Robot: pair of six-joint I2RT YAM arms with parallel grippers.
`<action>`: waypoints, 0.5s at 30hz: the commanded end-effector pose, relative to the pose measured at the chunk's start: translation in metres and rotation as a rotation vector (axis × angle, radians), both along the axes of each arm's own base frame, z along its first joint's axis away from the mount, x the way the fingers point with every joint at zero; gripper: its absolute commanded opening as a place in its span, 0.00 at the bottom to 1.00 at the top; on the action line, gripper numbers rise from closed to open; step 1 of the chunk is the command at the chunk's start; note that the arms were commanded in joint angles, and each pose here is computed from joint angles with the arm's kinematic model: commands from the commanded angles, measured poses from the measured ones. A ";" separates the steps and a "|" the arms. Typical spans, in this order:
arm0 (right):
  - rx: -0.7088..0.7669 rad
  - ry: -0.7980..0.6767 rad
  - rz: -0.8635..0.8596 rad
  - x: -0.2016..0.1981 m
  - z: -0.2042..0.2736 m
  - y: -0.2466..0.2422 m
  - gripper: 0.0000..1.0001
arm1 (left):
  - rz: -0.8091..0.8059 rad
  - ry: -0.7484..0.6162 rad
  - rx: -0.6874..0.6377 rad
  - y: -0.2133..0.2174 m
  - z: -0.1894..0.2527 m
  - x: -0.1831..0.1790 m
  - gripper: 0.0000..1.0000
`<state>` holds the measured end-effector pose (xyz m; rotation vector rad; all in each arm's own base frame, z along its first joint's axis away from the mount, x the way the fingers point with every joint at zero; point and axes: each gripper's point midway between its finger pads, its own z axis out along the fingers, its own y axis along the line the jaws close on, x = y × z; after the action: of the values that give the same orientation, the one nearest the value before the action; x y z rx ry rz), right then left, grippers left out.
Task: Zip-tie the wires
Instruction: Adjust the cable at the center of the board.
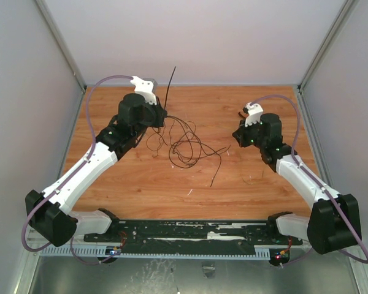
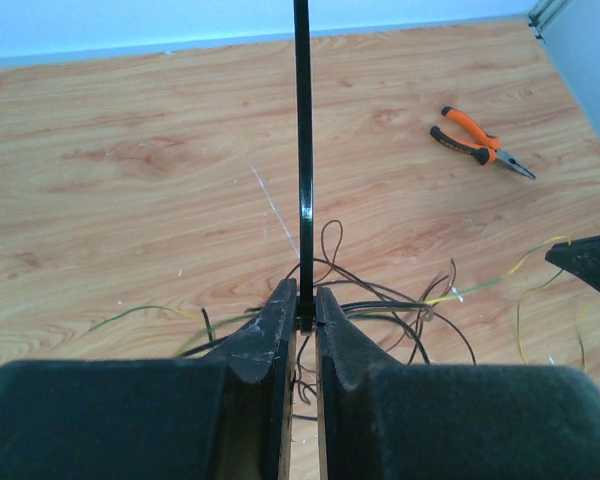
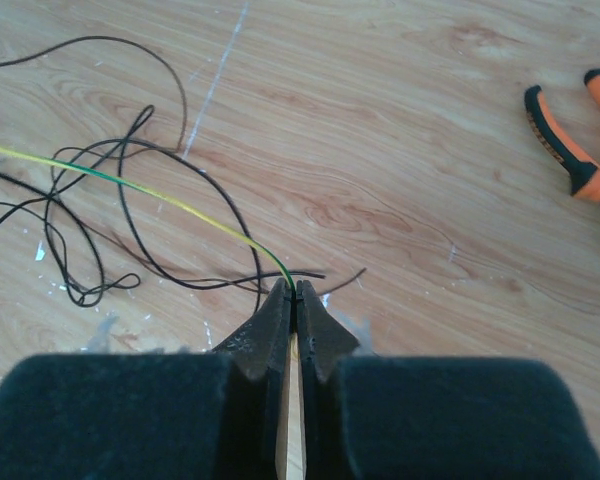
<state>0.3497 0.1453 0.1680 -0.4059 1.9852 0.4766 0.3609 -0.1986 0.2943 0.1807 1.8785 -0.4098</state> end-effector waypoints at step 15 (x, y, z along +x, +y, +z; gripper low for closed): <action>0.023 0.014 -0.092 0.005 0.006 -0.023 0.00 | 0.035 -0.059 -0.020 0.012 0.025 0.004 0.00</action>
<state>0.3545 0.1221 0.1622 -0.3011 2.0302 0.4258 0.3636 -0.1933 0.2941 0.1664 1.8795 -0.3967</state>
